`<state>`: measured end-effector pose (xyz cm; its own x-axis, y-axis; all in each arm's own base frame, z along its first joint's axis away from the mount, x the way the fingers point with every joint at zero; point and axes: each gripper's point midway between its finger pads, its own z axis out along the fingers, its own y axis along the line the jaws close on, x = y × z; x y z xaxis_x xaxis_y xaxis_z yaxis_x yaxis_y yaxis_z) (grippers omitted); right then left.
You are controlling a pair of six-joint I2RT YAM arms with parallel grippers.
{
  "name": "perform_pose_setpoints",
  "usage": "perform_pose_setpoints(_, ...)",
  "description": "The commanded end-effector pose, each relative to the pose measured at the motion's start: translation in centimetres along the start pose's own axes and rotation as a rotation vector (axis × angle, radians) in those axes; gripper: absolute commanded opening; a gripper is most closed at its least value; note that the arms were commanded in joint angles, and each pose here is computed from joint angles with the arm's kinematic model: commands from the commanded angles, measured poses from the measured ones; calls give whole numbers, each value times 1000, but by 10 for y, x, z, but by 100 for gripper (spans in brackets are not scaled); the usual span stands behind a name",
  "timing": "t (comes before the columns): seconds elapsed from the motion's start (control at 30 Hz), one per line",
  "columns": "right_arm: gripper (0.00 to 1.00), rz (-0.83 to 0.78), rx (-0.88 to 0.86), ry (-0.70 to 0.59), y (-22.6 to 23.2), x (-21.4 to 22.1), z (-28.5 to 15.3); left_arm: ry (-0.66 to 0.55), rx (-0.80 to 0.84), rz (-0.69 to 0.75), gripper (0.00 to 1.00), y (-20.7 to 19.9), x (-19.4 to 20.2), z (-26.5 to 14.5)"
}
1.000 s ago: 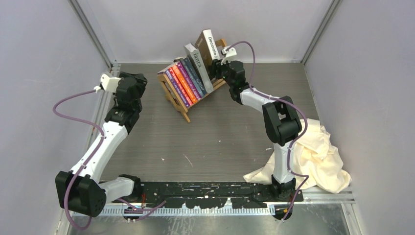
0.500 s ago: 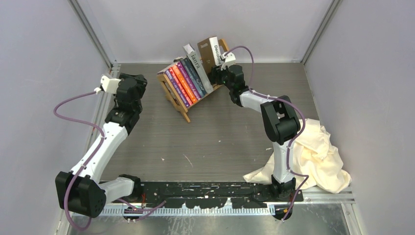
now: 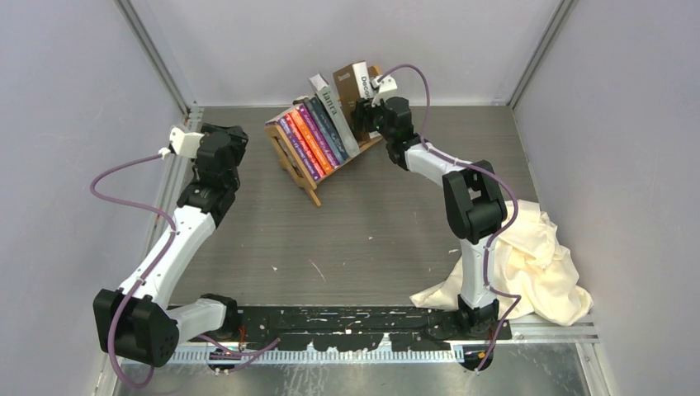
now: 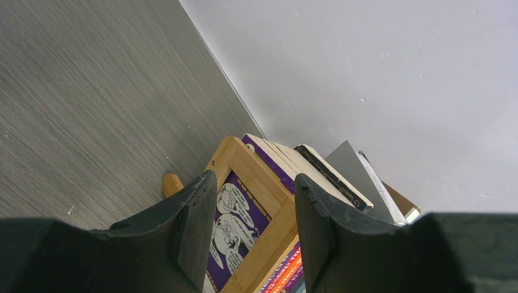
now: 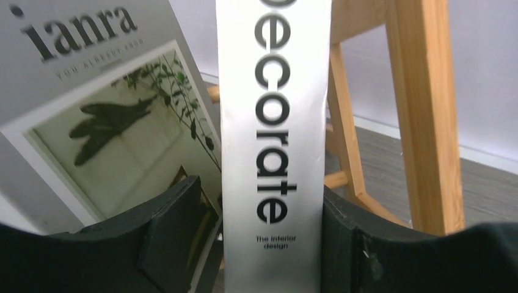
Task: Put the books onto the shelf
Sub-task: Place the book on the shelf.
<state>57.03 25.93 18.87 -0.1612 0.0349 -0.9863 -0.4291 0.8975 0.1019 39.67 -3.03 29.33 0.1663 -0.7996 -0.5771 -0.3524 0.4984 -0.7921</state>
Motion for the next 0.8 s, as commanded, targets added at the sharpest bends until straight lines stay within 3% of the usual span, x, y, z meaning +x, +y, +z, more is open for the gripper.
perform_pose_setpoints(0.0,67,-25,-6,-148,3,-78,-4,-65,41,-39,50,-21,-23,-6)
perform_pose_setpoints(0.6,54,-33,-127,-51,14,-68,15,-51,22,-61,50,-8,-13,-3)
perform_pose_setpoints(0.77,46,-35,-152,-33,17,-65,12,-47,20,-71,50,-4,-12,-5)
